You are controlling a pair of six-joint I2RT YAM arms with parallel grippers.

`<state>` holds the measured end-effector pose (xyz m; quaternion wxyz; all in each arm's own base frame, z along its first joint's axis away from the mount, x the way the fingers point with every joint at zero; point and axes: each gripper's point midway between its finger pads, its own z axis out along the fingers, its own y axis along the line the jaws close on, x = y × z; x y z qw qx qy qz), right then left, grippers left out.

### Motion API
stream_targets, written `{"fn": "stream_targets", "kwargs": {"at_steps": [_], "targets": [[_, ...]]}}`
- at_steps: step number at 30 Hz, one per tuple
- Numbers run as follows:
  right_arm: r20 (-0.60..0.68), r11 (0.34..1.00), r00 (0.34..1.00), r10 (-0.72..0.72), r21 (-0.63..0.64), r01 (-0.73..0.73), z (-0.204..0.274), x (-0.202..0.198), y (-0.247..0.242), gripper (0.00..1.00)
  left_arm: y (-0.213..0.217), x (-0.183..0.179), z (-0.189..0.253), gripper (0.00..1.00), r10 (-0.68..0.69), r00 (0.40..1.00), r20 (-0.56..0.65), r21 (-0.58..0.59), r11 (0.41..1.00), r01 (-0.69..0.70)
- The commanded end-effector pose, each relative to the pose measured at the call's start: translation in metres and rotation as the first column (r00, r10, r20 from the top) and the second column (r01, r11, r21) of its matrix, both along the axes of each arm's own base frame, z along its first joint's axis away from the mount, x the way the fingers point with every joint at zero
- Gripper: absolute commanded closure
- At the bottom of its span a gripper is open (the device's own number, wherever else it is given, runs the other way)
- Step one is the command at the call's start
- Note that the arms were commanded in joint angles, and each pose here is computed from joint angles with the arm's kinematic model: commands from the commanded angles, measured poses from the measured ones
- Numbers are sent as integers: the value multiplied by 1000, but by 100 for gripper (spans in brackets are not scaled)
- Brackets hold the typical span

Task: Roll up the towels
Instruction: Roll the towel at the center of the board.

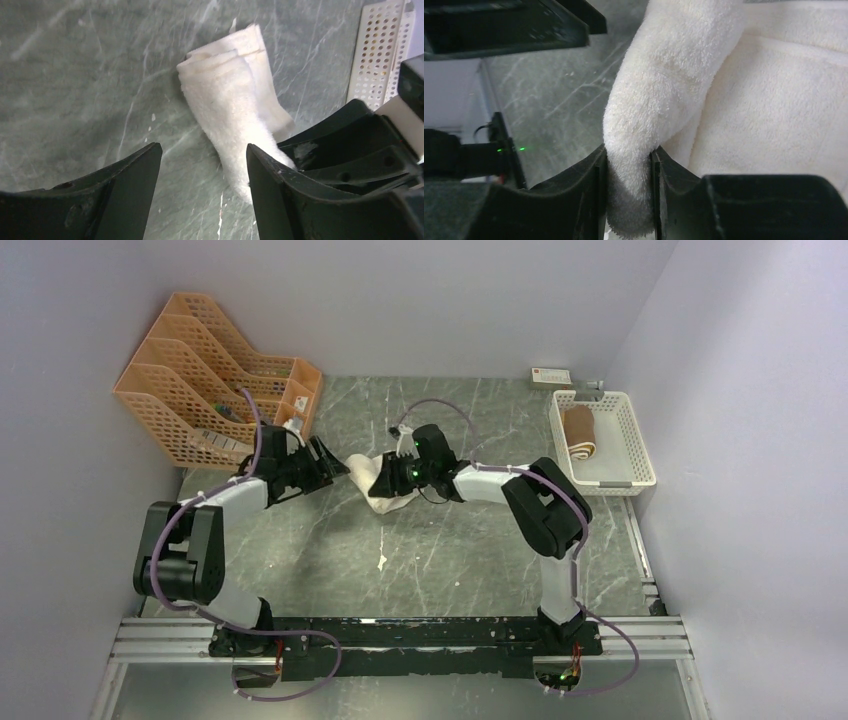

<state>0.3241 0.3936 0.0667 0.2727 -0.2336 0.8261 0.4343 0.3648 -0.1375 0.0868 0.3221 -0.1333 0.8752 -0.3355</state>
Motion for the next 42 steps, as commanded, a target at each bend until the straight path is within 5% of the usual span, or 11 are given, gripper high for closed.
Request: {"fn": "stream_targets", "kwargs": {"at_steps": [1, 16, 20, 24, 28, 34, 42], "targets": [[-112, 984, 991, 68, 169, -48, 3, -13, 4, 68, -13, -8, -18, 25, -13, 1000, -27, -12, 1000, 13], [-241, 995, 969, 53, 99, -29, -37, -18, -8, 65, -52, 13, -53, 31, -64, 997, -43, -25, 998, 63], [-223, 1000, 975, 23, 25, -17, -44, -14, -13, 51, -51, 13, -59, 38, -59, 997, -53, -15, 998, 58], [-98, 987, 995, -33, -158, 18, -38, -1, -25, 31, -49, 12, -64, 44, -60, 996, -59, 3, 998, 60], [125, 926, 991, -39, -367, 82, -11, 13, -31, 25, -46, 10, -64, 44, -60, 996, -61, 20, 998, 61], [412, 745, 910, 44, -620, 245, 22, 18, -33, 19, -44, 10, -63, 44, -60, 996, -60, 40, 997, 63], [457, 655, 874, 162, -713, 251, 5, 0, -12, 18, -45, 9, -66, 44, -70, 994, -78, 40, 996, 74]]}}
